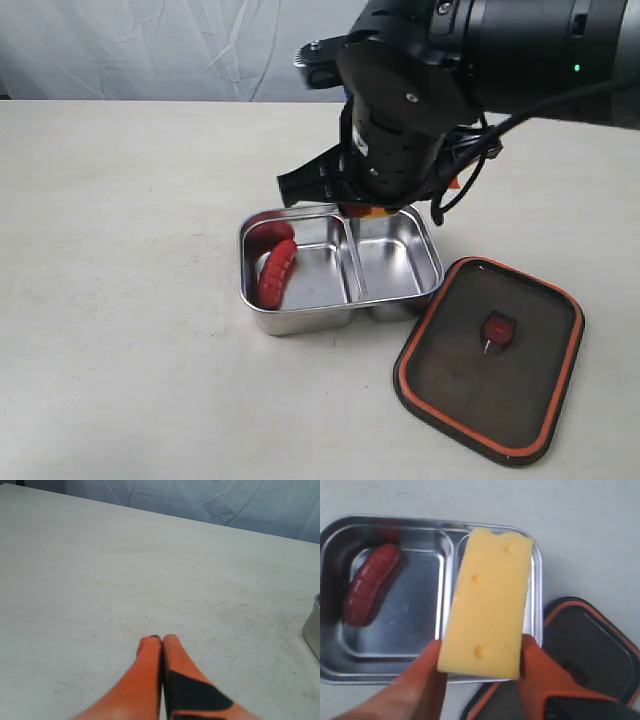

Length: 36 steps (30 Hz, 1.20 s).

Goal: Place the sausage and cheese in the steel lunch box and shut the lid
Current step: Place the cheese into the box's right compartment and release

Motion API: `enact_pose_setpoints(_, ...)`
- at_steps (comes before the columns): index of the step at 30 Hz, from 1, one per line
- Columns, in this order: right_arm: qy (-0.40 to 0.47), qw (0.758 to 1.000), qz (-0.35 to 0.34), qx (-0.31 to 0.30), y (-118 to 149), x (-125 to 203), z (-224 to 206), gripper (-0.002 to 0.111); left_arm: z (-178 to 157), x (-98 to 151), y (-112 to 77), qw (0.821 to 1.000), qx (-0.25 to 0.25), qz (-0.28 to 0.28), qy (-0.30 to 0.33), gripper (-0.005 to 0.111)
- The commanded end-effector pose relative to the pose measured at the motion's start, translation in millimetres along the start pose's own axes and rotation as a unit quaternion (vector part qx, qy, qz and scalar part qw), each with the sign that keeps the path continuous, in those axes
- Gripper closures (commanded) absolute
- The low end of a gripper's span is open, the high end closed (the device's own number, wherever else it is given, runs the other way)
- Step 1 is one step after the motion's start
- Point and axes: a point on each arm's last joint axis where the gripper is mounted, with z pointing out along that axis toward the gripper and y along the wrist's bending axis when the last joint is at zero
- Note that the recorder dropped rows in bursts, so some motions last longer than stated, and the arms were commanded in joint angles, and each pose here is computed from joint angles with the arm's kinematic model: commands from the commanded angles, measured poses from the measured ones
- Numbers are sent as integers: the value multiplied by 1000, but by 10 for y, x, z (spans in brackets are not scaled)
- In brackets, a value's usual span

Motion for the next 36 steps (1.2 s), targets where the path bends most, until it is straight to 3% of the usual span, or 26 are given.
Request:
enact_pose_setpoints(1,10,1000,6,15,-238,-126,212,108,2,-3,-1,1000,2,-1,-8,107)
enact_pose_setpoints(7,64,998,-9,11,-338,-141,644,107,2,-3,-1,1000,2,-1,-8,107)
enact_pose_setpoints(13,93,995,-24,-13,-332,-113,801,71,2,-3,-1,1000,2,-1,-8,107)
enact_pose_setpoints(15,91,995,-27,-11,-337,-116,802,66,2,-3,-1,1000,2,-1,-8,107)
enact_pose_setpoints(21,85,996,-34,-4,-349,-128,804,65,2,-3,-1,1000,2,-1,-8,107)
enact_pose_setpoints(26,86,996,-34,-4,-350,-126,803,47,2,-3,-1,1000,2,-1,-8,107)
enact_pose_setpoints(36,88,995,-42,16,-427,-129,669,47,2,-4,4,1000,-1,5,-9,107)
